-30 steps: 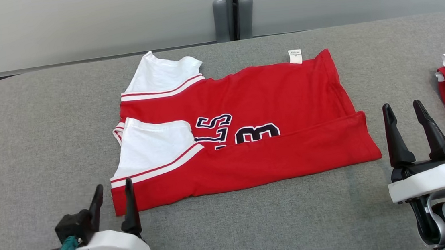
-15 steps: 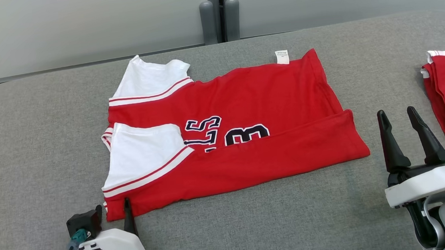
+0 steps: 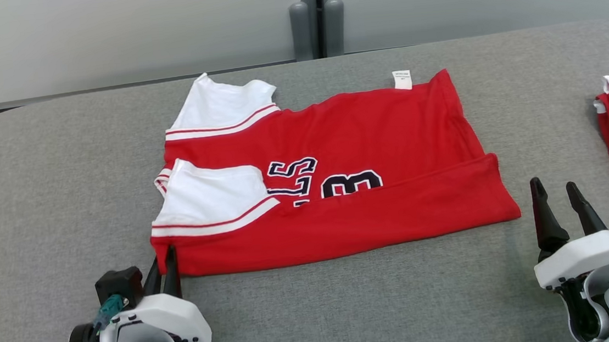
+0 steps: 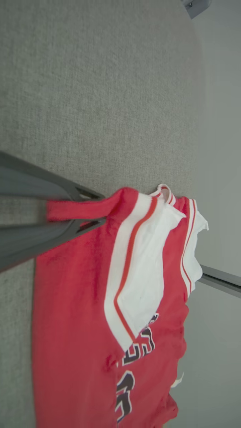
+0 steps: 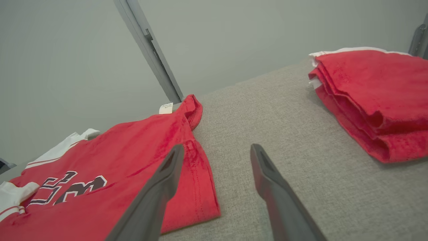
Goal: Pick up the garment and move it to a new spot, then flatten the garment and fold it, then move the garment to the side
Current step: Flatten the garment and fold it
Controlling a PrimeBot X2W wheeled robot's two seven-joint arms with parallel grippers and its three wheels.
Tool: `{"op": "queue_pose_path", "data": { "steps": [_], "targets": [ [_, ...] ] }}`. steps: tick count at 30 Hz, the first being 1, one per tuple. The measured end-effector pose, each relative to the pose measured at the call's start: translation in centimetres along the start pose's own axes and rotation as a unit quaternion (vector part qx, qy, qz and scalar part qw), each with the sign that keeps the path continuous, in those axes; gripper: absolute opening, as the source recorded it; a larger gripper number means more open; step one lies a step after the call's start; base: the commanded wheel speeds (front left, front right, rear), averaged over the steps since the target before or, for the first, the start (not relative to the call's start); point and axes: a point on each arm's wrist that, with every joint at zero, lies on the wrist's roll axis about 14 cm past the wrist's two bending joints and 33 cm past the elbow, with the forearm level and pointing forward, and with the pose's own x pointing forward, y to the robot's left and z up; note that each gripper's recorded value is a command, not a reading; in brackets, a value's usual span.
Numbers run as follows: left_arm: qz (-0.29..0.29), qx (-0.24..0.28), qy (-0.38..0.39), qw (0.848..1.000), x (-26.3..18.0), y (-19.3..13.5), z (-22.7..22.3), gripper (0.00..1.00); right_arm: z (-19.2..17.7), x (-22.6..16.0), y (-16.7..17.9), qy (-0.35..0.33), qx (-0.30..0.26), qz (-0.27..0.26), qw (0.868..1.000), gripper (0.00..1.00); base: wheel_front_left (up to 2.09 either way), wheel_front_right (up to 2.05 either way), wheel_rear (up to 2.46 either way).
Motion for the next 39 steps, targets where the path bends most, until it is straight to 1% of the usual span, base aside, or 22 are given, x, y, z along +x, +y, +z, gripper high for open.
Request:
{"op": "queue_pose_path", "data": {
  "steps": [6,10,14,17,22,23,24,25,31,34,39],
  "targets": [
    [-0.014,-0.003,-0.049,0.999,0.1,-0.1,2.9,0.00,-2.6,1.8,0.5,0.056,0.051,-0.010,0.997,1.00,0.00,0.00,0.00],
    [-0.010,-0.019,-0.051,0.998,-0.3,0.5,2.8,0.00,-4.7,2.4,0.0,0.096,0.053,-0.020,0.994,1.00,0.00,0.00,0.00],
    [-0.008,-0.018,-0.048,0.999,-0.5,0.8,2.4,0.00,-5.9,3.1,0.9,0.122,0.060,-0.014,0.991,1.00,0.00,0.00,0.00],
    [-0.008,-0.017,-0.049,0.999,-0.6,0.7,2.4,0.00,-6.2,3.5,1.1,0.130,0.073,-0.015,0.989,1.00,0.00,0.00,0.00],
    [-0.010,-0.014,-0.048,0.999,-0.6,0.7,2.3,0.00,-6.7,3.8,1.6,0.147,0.073,-0.008,0.986,1.00,0.00,0.00,0.00],
    [-0.009,-0.014,-0.048,0.999,-0.6,0.7,2.3,0.00,-6.8,3.9,1.7,0.150,0.078,-0.007,0.985,0.62,0.00,0.00,0.00],
    [-0.010,-0.014,-0.048,0.999,-0.6,0.6,2.3,0.00,-6.8,3.9,1.9,0.154,0.082,-0.005,0.985,0.34,0.00,0.00,0.00],
    [-0.010,-0.014,-0.048,0.999,-0.6,0.6,2.3,0.00,-6.9,4.0,2.2,0.157,0.080,-0.001,0.984,0.00,0.00,0.00,0.00],
    [-0.010,-0.011,-0.050,0.999,-0.5,0.4,2.5,0.00,-6.7,3.6,2.2,0.152,0.079,0.002,0.985,0.00,0.00,0.00,0.00],
    [-0.011,-0.011,-0.051,0.999,-0.7,0.4,2.6,0.00,-5.8,3.2,2.0,0.130,0.100,-0.002,0.986,0.00,0.00,0.00,0.00],
    [-0.012,-0.010,-0.046,0.999,-1.5,0.2,2.1,0.00,-4.8,2.0,1.0,0.108,0.095,-0.006,0.990,0.00,0.00,0.00,0.00]
  ]
}}
